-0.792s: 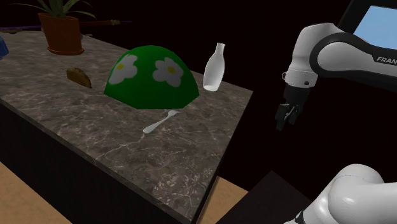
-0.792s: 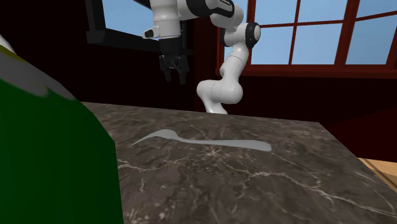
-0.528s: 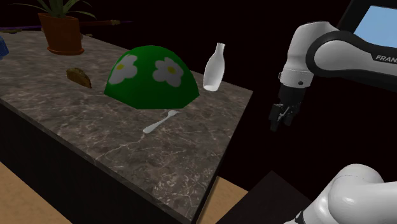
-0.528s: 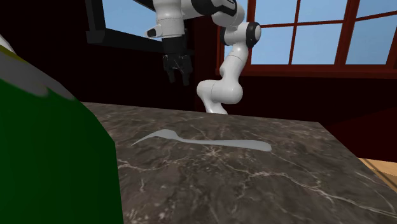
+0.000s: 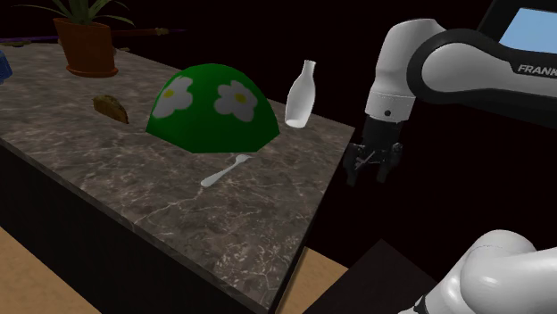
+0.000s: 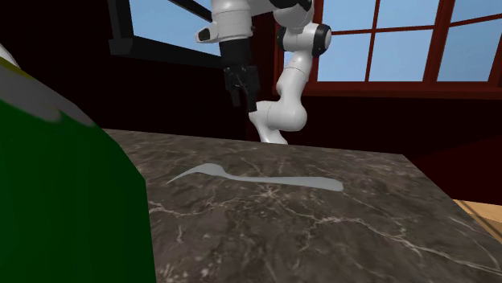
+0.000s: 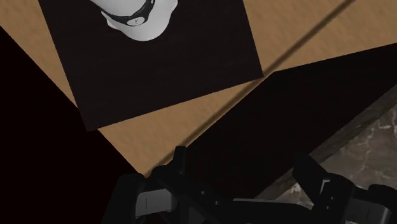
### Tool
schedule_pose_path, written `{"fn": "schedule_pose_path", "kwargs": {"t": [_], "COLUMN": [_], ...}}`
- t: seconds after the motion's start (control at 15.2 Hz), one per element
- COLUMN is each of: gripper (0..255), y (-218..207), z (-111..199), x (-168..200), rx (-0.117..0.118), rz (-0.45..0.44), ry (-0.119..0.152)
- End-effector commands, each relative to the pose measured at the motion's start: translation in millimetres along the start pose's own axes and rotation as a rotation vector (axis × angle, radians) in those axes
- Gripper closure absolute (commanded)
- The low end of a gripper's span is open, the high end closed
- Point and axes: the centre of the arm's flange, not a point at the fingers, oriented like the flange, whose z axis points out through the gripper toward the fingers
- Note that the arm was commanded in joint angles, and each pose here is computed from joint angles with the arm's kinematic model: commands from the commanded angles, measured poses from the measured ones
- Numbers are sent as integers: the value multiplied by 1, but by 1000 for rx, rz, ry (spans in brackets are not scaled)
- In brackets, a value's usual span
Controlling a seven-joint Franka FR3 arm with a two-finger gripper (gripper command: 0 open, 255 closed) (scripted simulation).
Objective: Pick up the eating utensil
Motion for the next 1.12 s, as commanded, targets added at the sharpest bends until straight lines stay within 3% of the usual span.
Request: {"fn": "schedule_pose_path", "kwargs": {"t": [0.0, 1.06], "gripper": [0, 0], "y": [-23, -208], "z": [1, -20], "x": [1, 61], "rx": [13, 106], "rz": [60, 499], "ry": [-1, 1]}}
